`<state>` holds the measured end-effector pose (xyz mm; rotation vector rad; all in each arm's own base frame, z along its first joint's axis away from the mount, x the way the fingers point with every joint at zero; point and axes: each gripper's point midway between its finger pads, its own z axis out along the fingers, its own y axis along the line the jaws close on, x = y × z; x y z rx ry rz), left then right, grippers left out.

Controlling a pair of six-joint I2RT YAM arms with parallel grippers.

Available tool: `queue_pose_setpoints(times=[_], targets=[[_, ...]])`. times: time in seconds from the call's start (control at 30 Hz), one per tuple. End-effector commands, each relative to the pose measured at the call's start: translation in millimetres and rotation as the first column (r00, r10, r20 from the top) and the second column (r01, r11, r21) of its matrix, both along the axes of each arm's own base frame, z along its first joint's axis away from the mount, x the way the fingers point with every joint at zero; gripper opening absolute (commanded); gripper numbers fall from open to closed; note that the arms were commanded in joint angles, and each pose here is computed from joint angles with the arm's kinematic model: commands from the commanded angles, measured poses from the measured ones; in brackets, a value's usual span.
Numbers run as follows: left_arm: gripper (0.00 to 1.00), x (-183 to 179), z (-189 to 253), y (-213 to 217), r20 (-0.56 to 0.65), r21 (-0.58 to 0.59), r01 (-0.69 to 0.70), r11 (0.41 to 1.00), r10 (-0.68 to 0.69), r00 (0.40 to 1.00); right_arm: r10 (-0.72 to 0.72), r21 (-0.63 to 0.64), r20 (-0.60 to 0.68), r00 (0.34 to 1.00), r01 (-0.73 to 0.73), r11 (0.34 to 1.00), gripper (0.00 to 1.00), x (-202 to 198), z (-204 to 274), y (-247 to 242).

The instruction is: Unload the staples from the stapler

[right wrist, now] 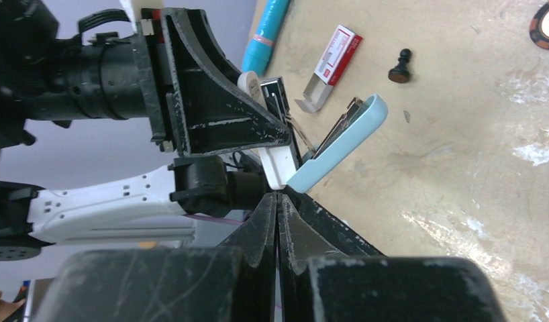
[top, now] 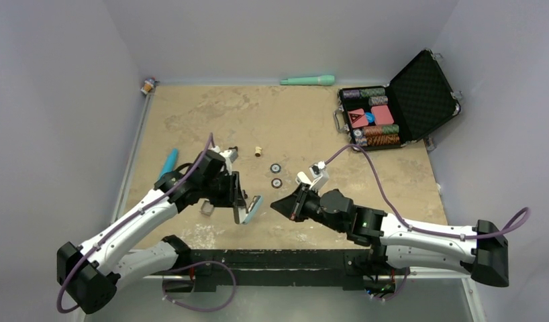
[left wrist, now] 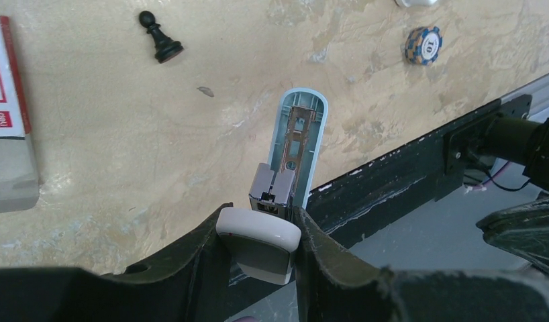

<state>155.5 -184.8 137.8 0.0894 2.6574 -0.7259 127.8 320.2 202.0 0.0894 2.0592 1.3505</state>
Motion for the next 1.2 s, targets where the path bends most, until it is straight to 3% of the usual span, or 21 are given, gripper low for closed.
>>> queue_pose_setpoints(times=[0.0, 0.4, 0.83, 1.07, 1.17], targets=[[0.0, 8, 16, -20, 0.088, 0.015, 0.086, 0.996, -0.087, 0.992, -0.046, 0.004, -0.003, 0.999, 0.046, 0.999, 0.0, 8, 10, 2], [0.0, 6, 26, -36, 0.084, 0.108, 0.189, 0.976, -0.199, 0.976, -0.115, -0.045, -0.096, 0.989, 0.111, 0.993, 0.0, 17, -11, 10], [0.0, 25, 21, -40, 0.05, 0.229, 0.198, 0.953, -0.215, 0.975, -0.288, -0.084, -0.078, 0.954, 0.282, 0.956, 0.0, 47, -1, 4], [0.0, 51, 25, -43, 0.031, 0.339, 0.167, 0.926, -0.189, 0.981, -0.318, -0.197, -0.019, 0.948, 0.309, 0.931, 0.0, 87, -20, 4], [0.0, 53, 26, -47, 0.001, 0.353, 0.182, 0.918, -0.195, 0.981, -0.303, -0.162, 0.008, 0.953, 0.3, 0.94, 0.0, 105, -17, 3]])
